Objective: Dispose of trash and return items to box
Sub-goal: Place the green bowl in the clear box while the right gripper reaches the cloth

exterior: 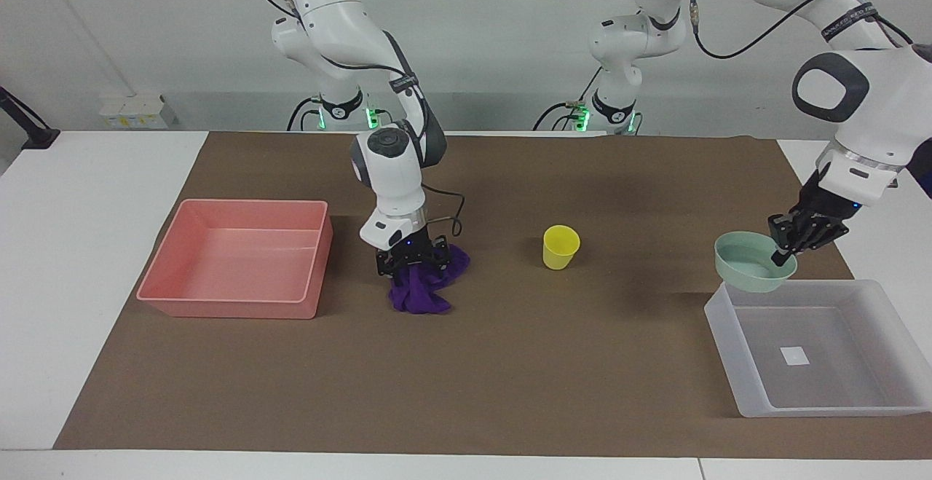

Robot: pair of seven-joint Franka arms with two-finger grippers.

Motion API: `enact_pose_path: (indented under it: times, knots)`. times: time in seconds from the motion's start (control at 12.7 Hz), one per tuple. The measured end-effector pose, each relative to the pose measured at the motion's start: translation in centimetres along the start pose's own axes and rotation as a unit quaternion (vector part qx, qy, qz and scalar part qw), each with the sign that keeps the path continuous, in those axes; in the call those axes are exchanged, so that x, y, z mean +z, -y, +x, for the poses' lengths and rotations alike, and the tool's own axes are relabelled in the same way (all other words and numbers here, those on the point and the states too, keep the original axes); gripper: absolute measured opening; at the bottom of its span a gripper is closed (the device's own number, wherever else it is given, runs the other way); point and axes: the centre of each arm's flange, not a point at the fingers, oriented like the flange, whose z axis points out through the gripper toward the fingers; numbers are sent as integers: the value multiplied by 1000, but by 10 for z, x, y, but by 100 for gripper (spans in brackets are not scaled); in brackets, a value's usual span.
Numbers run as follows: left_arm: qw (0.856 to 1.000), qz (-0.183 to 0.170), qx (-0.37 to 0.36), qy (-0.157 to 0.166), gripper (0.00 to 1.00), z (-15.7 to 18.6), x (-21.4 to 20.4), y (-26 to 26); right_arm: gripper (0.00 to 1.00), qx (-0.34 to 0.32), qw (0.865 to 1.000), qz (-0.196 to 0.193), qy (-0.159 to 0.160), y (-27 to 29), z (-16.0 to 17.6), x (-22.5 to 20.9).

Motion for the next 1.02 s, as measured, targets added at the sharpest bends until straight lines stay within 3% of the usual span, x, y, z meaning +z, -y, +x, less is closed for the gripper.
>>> enact_pose_path:
  times: [0.32,0.55,0.79,1.02]
  knots:
    - [999,10,-31,-13,3,29,0,57,35,7,1000,-2,4,-3,-2,2]
    - [998,22,-53,-4,3,44,35,107,7,37,999,-7,16,-3,-3,3]
    - [997,23,-67,14,3,51,96,146,7,62,997,-19,35,-6,9,-24]
    - [998,18,-66,18,3,53,125,146,7,90,995,-31,42,-13,23,-84]
